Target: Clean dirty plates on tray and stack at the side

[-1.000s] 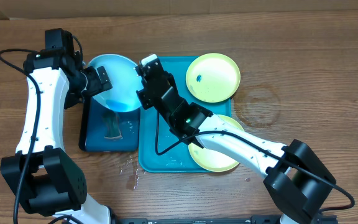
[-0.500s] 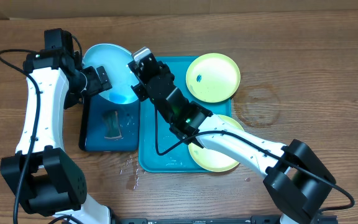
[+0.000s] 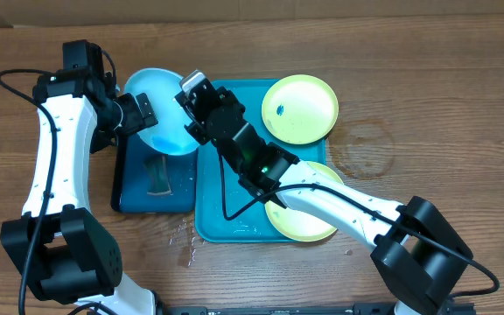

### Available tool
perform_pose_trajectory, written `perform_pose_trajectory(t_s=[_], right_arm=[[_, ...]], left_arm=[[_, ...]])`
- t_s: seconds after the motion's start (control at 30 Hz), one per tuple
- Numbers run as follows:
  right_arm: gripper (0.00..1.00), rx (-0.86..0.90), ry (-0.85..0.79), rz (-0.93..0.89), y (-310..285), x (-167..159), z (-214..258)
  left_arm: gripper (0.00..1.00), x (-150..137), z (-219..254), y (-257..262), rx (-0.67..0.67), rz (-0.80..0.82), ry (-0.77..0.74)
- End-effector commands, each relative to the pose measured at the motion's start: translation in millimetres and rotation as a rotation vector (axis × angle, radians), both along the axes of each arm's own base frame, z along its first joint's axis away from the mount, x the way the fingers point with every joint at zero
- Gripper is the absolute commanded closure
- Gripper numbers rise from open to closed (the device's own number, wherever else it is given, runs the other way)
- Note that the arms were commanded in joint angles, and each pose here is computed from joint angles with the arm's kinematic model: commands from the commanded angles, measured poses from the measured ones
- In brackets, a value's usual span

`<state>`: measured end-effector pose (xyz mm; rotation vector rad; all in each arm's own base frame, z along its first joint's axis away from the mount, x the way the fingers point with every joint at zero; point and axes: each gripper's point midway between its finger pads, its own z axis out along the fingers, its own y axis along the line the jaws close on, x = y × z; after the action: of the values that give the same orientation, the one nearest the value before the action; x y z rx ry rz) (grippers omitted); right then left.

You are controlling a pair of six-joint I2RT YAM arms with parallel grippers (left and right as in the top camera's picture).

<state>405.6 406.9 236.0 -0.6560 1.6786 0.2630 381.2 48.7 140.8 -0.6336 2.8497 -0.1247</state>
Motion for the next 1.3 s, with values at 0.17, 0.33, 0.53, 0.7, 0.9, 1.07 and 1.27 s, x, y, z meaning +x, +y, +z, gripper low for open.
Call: perform_pose_trajectory(t_s=[0.17,0.33,0.53,0.7,0.9,1.07,1.27], right_arm=[[0.96,0.116,0.073,-0.017,2.8,-0.4,7.9],[0.96,0.116,0.073,-0.017,2.9,-0.3,7.8],[0.96,0.115,0.074,-0.017,2.8,-0.4,7.4],[0.96,0.114,0.074,-0.017,2.8,-0.4,7.1],[0.96,0.112,0.076,-0.017,2.8,-0.4,6.1],[0.96,0.112,0.076,-0.017,2.8,-0.4,6.1],[0.96,0.106,0.081,-0.018,2.3,-0.8,3.3]], left_arm=[[0.00,3.2,11.0,-1.5,-0.003,0.005,-0.033],[0.00,3.5,11.1,-1.6,-0.004,0.006,-0.034],[0.00,4.9,13.9,-23.2,-0.141,0.030,-0.042],[0.00,-2.3,17.0,-25.7,-0.207,0.007,-0.031],[0.00,-5.4,38.2,-2.1,-0.296,0.054,-0.109],[0.00,-16.4,74.2,23.5,-0.419,0.115,-0.236],[0.00,-39.4,98.8,63.4,-0.403,0.231,-0.319]])
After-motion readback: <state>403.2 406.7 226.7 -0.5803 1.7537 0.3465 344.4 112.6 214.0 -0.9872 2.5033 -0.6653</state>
